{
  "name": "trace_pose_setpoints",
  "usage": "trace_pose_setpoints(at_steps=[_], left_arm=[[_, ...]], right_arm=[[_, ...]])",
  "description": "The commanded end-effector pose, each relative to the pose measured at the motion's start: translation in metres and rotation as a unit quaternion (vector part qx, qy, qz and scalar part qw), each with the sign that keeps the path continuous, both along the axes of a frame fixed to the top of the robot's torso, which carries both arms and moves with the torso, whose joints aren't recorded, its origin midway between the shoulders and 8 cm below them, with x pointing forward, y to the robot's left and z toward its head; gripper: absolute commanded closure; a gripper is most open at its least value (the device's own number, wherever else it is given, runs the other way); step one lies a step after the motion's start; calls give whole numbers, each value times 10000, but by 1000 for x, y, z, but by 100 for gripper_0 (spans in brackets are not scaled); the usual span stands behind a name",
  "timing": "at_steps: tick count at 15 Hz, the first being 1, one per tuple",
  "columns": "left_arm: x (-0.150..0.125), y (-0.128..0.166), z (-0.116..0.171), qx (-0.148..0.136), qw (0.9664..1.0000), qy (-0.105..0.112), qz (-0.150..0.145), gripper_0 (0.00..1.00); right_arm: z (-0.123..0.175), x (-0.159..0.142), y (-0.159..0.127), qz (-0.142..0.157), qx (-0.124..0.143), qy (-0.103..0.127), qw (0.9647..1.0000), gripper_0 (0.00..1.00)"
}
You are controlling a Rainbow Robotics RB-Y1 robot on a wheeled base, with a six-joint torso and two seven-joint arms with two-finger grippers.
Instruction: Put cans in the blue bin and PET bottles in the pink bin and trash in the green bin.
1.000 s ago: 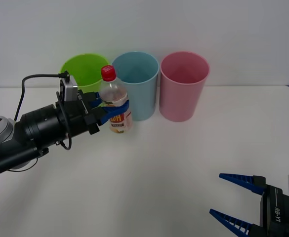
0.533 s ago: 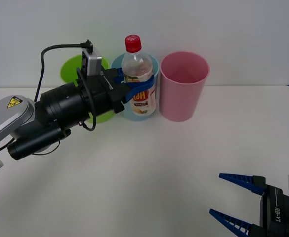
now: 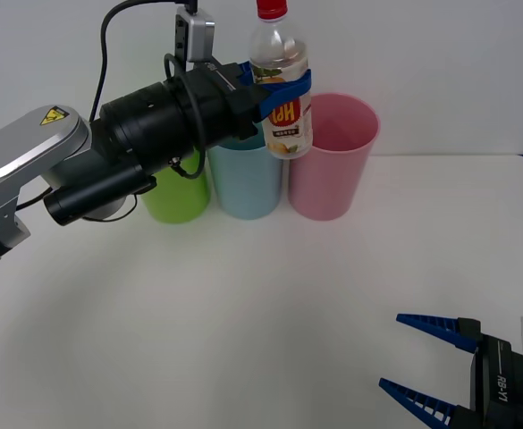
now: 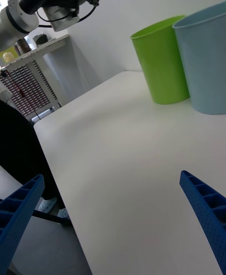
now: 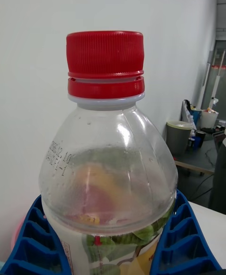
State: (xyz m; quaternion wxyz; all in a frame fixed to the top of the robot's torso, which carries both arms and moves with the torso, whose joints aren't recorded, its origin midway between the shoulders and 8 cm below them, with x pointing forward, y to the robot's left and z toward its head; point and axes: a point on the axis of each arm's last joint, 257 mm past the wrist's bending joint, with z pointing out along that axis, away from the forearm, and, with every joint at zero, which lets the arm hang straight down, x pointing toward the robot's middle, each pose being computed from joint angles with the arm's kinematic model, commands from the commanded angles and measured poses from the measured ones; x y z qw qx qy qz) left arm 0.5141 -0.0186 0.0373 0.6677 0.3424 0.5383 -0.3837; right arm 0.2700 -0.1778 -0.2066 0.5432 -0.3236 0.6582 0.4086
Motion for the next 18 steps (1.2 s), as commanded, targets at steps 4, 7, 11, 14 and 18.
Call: trace_pose_setpoints(at_steps=[4, 7, 11, 14, 18], left_arm=[[37, -29, 9, -21, 9998, -110, 191, 89], [58, -41, 14, 15, 9992, -176, 366, 89], [70, -48, 15, 75, 9975, -302, 637, 89], [83, -60, 12, 127, 9969, -275, 728, 89], [105, -78, 7, 209, 9956, -161, 898, 90]], right_arm=[[0, 0, 0, 0, 0, 0, 10000, 0], [0, 0, 0, 0, 0, 0, 10000, 0], [0, 0, 0, 0, 0, 0, 10000, 0], [0, 0, 0, 0, 0, 0, 10000, 0], [0, 0, 0, 0, 0, 0, 10000, 0]])
